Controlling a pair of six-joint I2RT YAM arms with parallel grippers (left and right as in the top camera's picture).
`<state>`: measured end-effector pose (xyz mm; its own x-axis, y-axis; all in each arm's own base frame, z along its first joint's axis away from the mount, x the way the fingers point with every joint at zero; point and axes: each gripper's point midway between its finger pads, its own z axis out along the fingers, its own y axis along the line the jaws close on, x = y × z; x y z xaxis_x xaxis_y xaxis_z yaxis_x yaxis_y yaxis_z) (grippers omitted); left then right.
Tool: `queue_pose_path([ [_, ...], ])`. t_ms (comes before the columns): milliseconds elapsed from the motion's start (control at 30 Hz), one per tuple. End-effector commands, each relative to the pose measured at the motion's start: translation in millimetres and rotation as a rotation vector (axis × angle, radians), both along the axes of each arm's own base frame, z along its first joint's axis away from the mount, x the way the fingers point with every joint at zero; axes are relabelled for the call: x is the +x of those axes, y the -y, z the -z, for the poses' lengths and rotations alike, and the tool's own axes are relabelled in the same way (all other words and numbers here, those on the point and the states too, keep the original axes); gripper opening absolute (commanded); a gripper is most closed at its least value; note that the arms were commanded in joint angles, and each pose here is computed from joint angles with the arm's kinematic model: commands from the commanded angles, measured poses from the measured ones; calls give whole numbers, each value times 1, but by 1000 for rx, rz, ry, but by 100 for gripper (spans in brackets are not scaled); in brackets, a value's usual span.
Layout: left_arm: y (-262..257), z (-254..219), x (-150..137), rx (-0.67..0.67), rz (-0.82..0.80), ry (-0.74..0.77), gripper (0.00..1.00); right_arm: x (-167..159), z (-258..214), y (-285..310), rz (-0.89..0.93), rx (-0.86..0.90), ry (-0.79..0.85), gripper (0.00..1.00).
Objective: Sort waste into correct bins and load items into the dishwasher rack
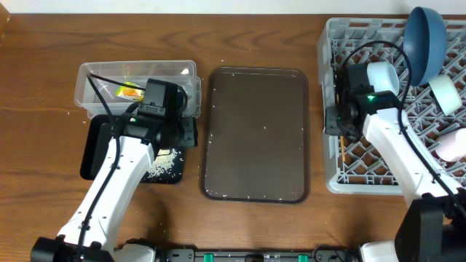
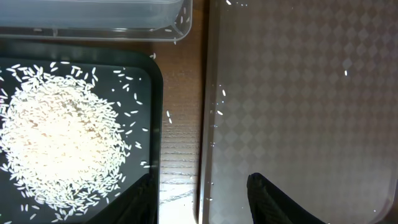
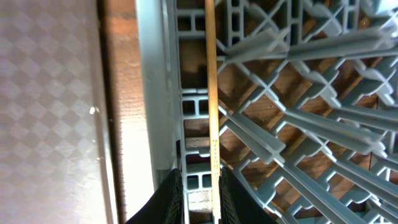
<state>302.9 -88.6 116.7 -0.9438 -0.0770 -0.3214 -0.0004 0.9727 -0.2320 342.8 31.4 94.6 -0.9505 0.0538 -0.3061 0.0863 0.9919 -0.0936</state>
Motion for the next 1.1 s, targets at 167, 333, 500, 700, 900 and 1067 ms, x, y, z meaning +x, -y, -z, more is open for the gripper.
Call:
queue_pose_path([
  [167, -2, -7, 4, 5, -6, 22, 50, 20, -71, -1, -12, 43, 269, 22],
  [333, -1, -9, 8, 2, -6, 38, 58, 40, -100, -4, -4, 70, 418, 60],
  [500, -1, -13, 14, 17, 34, 79, 70, 54, -111, 0, 13, 85, 489, 80],
  [700, -27, -24, 12, 110, -24, 68, 74, 47, -105, 25, 69, 116, 447, 92],
  [900, -39, -48, -1, 101, -57, 117, 73, 25, -99, 55, 183, 132, 383, 99],
  [1067, -40, -81, -10, 85, -42, 289, 74, 12, -112, 57, 183, 131, 420, 95],
])
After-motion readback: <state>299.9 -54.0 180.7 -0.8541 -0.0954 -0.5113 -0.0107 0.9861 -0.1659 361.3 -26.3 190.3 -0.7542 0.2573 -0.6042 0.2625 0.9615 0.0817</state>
